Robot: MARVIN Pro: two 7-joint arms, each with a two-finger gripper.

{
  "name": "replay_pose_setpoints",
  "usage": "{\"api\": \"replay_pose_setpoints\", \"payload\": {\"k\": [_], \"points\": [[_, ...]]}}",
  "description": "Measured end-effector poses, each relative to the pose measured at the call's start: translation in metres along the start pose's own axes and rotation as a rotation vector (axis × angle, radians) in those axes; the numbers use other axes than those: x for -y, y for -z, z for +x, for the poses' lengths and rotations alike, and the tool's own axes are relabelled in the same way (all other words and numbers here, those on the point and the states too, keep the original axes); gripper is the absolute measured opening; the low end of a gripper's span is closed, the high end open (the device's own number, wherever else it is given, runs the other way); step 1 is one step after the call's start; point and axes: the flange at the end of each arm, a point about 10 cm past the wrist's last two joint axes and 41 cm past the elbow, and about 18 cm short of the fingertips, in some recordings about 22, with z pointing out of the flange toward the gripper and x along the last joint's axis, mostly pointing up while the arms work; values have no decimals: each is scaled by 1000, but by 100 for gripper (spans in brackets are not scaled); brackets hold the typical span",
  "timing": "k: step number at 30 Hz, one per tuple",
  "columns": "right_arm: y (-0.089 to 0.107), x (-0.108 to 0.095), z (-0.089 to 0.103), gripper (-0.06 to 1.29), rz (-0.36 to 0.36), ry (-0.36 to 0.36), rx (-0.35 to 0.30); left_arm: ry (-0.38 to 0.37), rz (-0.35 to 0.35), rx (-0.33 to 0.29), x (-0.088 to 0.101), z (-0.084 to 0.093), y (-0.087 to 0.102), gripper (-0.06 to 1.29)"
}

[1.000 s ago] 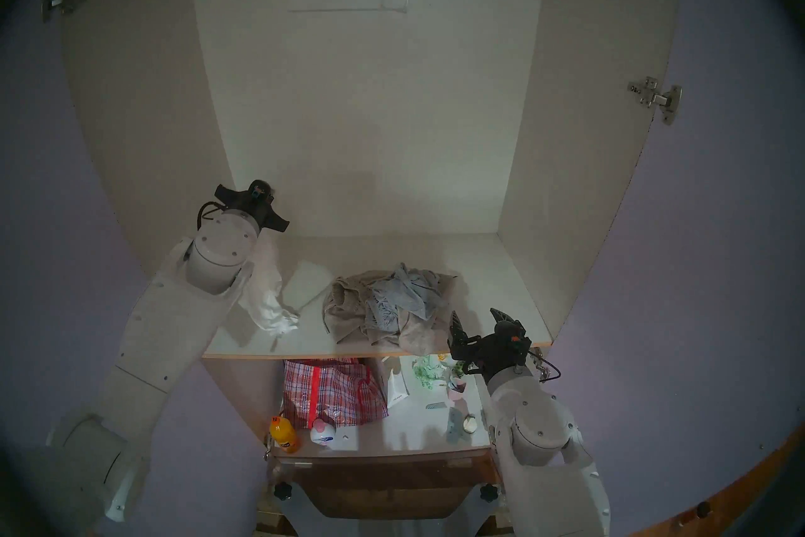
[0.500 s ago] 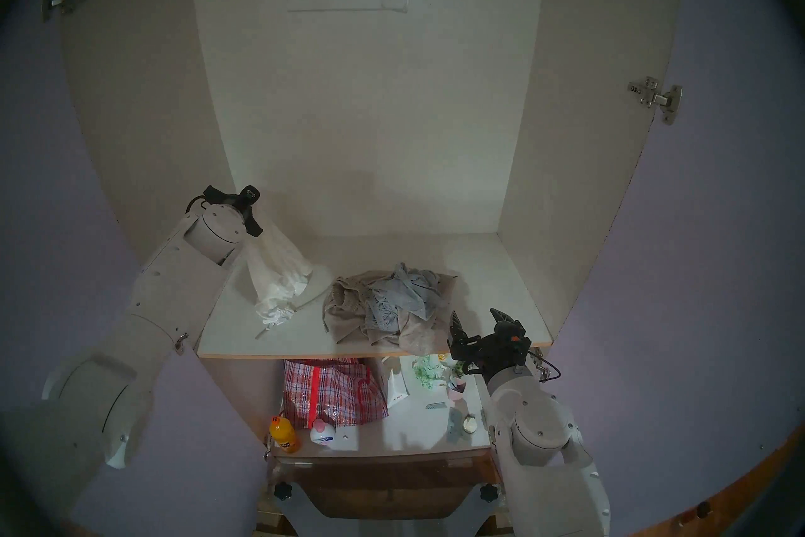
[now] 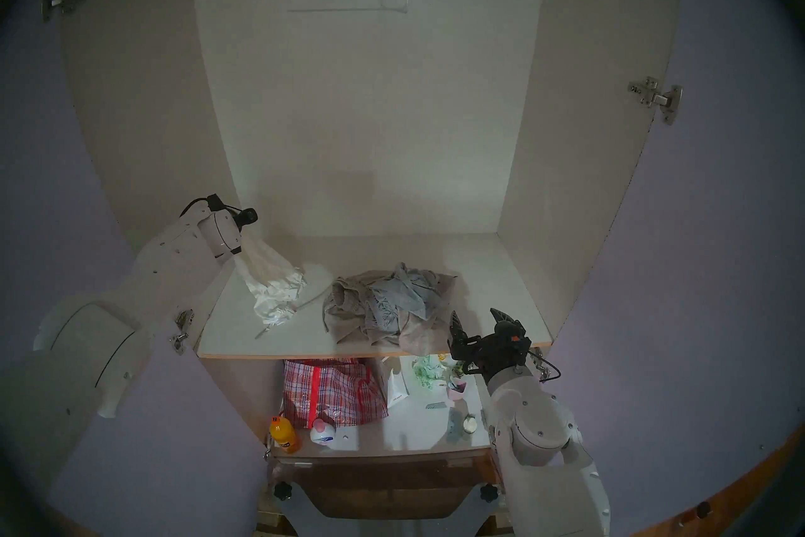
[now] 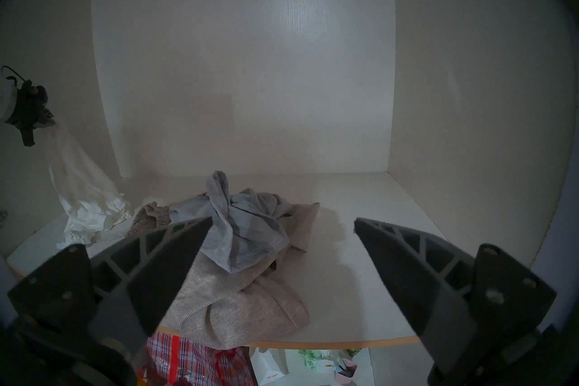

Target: Sort tops into two piles: light colors and dark colors

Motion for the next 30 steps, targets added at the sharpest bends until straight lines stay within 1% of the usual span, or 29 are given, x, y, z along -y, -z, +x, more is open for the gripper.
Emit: {"api": "replay_pose_setpoints", "payload": {"k": [1, 2, 3, 4, 5, 6, 7, 8, 10, 11, 13, 14, 16, 17, 18, 20, 22, 25, 27, 28, 30], "points": [[0, 0, 0, 124, 0, 0, 0, -29, -42, -26, -5, 1, 0, 18], [0, 0, 0, 124, 0, 0, 0, -56, -75, -50, -9, 2, 0, 41], [0, 0, 0, 124, 0, 0, 0, -91, -112, -74, -14, 3, 0, 83], [0, 0, 0, 124, 0, 0, 0, -123, -148, -93, -18, 4, 1, 117], [0, 0, 0, 124, 0, 0, 0, -152, -177, -114, -22, 6, 2, 125], [0, 0, 0, 124, 0, 0, 0, -172, -206, -134, -25, 7, 5, 126], [0, 0, 0, 124, 0, 0, 0, -157, -238, -148, -27, 8, 7, 126], [0, 0, 0, 124, 0, 0, 0, -124, -265, -176, -26, 11, 10, 126], [0, 0, 0, 124, 0, 0, 1, -20, -316, -231, -20, 17, 16, 126], [0, 0, 0, 124, 0, -1, 1, 22, -320, -249, -15, 18, 19, 125], [0, 0, 0, 124, 0, -1, 1, 107, -294, -304, -3, 24, 27, 126], [0, 0, 0, 124, 0, -1, 1, 138, -274, -329, 1, 26, 30, 126], [0, 0, 0, 124, 0, -1, 1, 200, -214, -368, 10, 28, 38, 126], [0, 0, 0, 124, 0, -1, 1, 233, -170, -372, 16, 24, 42, 126], [0, 0, 0, 124, 0, -1, 1, 247, -136, -367, 20, 19, 45, 126], [-2, 0, 0, 124, 20, -12, 6, 249, -101, -355, 22, 14, 49, 126], [-8, 0, 2, 124, 69, -17, 6, 251, -71, -326, 21, 6, 55, 126], [-22, -2, 6, 124, 182, -9, 17, 237, -69, -336, 10, 13, 63, 126], [-31, -5, 8, 124, 254, 5, 27, 237, -91, -321, -6, 12, 61, 126], [-35, -4, 10, 124, 274, 6, 27, 237, -100, -313, -11, 11, 60, 126], [-44, -3, 11, 124, 278, 4, 28, 238, -105, -303, -14, 9, 59, 126]]}}
